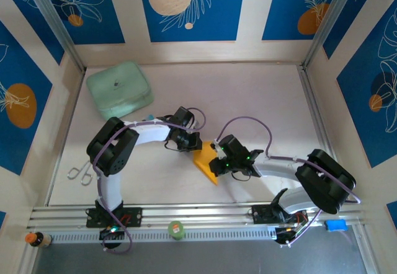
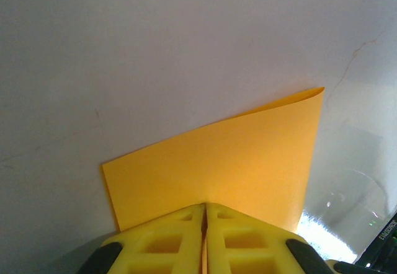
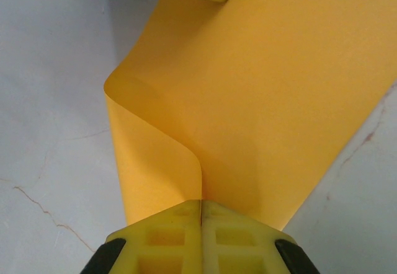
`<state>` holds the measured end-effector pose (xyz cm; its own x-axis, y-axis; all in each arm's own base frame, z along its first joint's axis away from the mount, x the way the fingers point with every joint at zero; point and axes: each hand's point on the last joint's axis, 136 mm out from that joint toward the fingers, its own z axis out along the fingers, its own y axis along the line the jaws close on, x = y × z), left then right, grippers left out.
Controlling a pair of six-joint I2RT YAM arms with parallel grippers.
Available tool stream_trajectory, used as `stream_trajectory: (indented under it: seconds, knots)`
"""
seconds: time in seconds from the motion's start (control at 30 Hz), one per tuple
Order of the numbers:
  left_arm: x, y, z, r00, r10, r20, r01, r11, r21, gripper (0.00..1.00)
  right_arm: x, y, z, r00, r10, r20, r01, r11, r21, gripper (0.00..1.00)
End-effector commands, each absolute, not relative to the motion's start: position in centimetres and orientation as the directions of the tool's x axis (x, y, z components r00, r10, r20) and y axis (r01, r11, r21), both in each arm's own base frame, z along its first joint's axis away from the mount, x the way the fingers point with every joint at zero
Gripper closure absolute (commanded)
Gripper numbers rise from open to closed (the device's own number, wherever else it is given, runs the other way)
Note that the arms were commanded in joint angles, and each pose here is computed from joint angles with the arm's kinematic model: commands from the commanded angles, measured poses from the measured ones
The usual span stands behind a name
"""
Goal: Fold a paper plane with a square sheet of paper (pick it up from the middle)
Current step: Third fold the triangle at the center of the table.
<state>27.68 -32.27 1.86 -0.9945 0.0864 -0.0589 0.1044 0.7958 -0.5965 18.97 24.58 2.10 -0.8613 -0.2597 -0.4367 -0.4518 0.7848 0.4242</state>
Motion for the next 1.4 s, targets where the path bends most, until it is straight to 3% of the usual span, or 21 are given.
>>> stream_trajectory:
  seconds: [0.0,1.0,1.27,1.37]
  knots:
    - [26.8,-30.9,0.8,-0.996,0.089,-0.024,0.088,0.83,-0.55,0.89,18.9,24.7,2.5,-0.865,-0.254,-0.433,-0.446,0.784,0.431,1.0]
    - [27.3,-30.9,1.5,-0.994,0.096,-0.043,0.104,0.836,-0.539,0.89,18.6,24.4,0.6,-0.888,-0.265,-0.376,-0.416,0.812,0.409,1.0]
    - [29.6,-30.7,6.5,-0.977,0.098,-0.188,0.182,0.844,-0.504,0.6,18.6,24.5,0.5,-0.888,-0.27,-0.372,-0.418,0.81,0.411,1.0]
    - [29.6,-30.2,8.2,-0.969,0.07,-0.236,0.185,0.838,-0.513,0.57,18.6,24.5,0.5,-0.888,-0.272,-0.371,-0.419,0.811,0.408,1.0]
